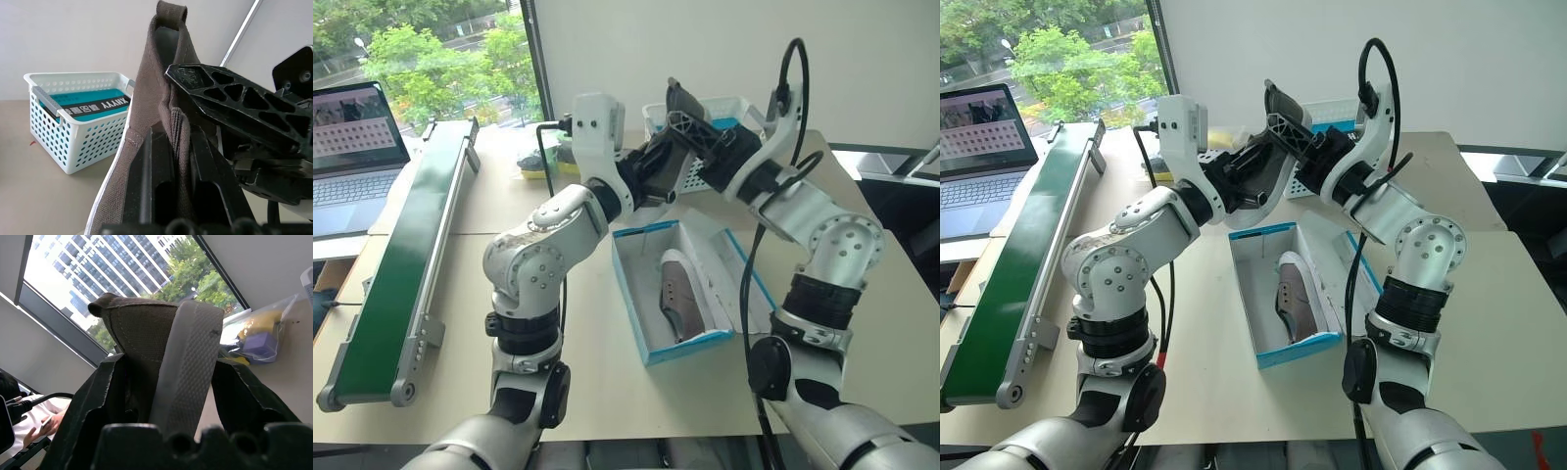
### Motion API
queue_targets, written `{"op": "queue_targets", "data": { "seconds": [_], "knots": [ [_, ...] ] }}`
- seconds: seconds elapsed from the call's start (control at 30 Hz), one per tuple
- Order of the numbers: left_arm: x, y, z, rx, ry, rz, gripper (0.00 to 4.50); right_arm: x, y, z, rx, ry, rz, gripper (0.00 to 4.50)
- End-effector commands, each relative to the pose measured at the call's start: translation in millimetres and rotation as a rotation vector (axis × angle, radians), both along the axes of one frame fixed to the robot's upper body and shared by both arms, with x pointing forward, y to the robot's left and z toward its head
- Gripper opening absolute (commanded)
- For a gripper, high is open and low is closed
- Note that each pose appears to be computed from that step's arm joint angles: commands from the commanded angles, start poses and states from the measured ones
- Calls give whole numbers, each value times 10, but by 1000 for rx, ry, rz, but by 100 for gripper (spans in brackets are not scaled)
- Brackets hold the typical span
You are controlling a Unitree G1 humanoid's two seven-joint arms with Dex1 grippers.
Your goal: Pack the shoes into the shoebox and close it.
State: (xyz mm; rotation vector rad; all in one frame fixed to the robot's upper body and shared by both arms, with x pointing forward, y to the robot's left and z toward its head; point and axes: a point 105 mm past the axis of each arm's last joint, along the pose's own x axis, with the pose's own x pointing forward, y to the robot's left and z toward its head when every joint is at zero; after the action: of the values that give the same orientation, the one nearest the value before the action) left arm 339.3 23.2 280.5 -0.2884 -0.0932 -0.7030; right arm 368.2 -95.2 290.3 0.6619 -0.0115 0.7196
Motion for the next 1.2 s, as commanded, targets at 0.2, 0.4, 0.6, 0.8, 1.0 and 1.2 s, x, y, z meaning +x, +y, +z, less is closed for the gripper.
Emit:
{"op": "queue_targets", "data": {
  "seconds": [0.2, 0.4, 0.6, 0.8, 1.0, 1.2],
  "knots": [
    [-221, 62, -27, 47, -8, -117, 86, -82, -40, 217, 17, -90, -14, 50],
    [-249, 375, -219, 85, 71, -100, 254, -53, -88, 222, 4, -86, -45, 47],
    [-181, 899, -318, 258, 78, 5, 254, -13, -143, 185, -147, -77, -77, 47],
    [-63, 1133, -322, 404, 43, 50, 254, -41, -115, -246, -420, 57, -2, 47],
    [-41, 1040, -317, 402, 13, 23, 254, -188, -136, -774, -492, 227, 105, 47],
    [-58, 958, -369, 390, 15, 11, 254, -362, -112, -1191, -550, 323, 180, 47]
  ]
}}
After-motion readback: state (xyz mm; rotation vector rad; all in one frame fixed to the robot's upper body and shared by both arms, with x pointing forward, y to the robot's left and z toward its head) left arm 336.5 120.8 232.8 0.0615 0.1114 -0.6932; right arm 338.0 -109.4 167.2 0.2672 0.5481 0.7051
